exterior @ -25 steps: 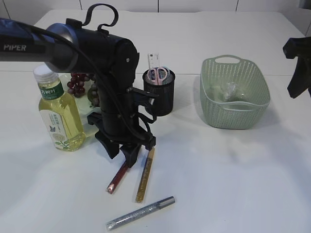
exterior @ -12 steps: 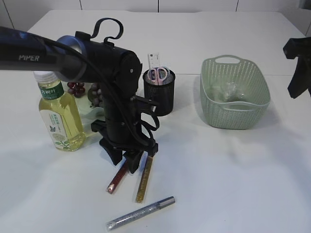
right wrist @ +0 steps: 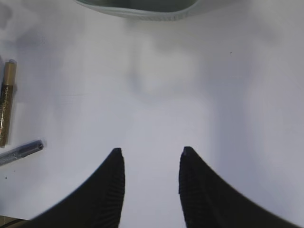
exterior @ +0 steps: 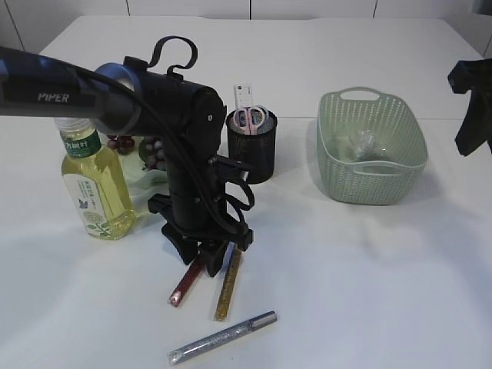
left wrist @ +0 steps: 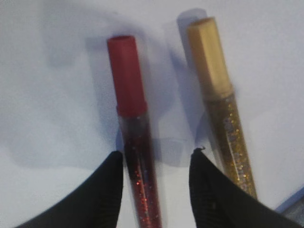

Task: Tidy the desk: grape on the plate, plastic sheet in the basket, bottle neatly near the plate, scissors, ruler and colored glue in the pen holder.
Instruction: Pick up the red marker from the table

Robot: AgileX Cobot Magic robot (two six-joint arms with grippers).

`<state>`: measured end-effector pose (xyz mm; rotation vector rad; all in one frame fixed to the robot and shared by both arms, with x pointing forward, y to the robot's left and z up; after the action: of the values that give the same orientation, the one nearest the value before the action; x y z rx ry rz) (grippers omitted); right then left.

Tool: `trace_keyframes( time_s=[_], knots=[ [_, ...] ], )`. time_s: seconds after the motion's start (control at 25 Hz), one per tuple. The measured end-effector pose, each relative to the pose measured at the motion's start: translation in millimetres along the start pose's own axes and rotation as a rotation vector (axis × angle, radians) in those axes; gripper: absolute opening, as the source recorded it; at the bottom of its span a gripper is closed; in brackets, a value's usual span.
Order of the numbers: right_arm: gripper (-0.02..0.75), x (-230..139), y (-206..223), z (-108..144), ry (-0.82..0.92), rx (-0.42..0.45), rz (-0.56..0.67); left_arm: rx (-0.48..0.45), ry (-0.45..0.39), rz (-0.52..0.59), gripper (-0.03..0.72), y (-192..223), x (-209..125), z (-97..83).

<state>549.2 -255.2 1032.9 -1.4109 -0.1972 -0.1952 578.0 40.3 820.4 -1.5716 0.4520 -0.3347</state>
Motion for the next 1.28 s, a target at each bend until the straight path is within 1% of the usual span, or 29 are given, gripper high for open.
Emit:
trace_keyframes(
  time_s=[0.4, 0.48, 0.72, 0.92, 1.04, 1.12, 1.28],
  knots=[
    [0.312, 0.0, 0.0, 0.0, -0.005, 0.000, 0.000, -0.002, -0.002, 0.001, 0.329, 1.0, 0.1, -0.4],
    [0.312, 0.0, 0.0, 0.0, -0.009, 0.000, 0.000, -0.002, -0.002, 0.005, 0.319, 3.0, -0.1, -0.2],
    [0.312, 0.0, 0.0, 0.0, -0.009, 0.000, 0.000, -0.001, -0.002, 0.012, 0.250, 5.7, -0.5, 0.0],
    [0.312, 0.0, 0.0, 0.0, -0.011, 0.000, 0.000, -0.001, -0.002, 0.010, 0.225, 5.7, -0.2, 0.0],
    [0.312, 0.0, 0.0, 0.0, -0.012, 0.000, 0.000, 0.001, -0.001, 0.010, 0.156, 5.7, -0.1, 0.3],
    [0.312, 0.0, 0.0, 0.0, -0.012, 0.000, 0.000, 0.002, -0.001, 0.009, 0.123, 5.7, -0.1, 0.5],
    [0.312, 0.0, 0.0, 0.0, -0.012, 0.000, 0.000, 0.002, -0.001, 0.009, 0.102, 5.7, -0.1, 0.5]
  ],
)
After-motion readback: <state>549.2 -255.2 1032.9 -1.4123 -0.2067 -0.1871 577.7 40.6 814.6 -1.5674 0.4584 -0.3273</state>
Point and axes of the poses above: a point on each arm's last joint axis where the gripper is mounted, y pointing out along that axis toward the gripper, z along the wrist's bending axis when the last joint is at zero, x = y × z, the point moved 7 cm from there along y, pointing out along that axis toward the gripper, and after that the axes turned 1 degree about y, right-handed, at the moved point
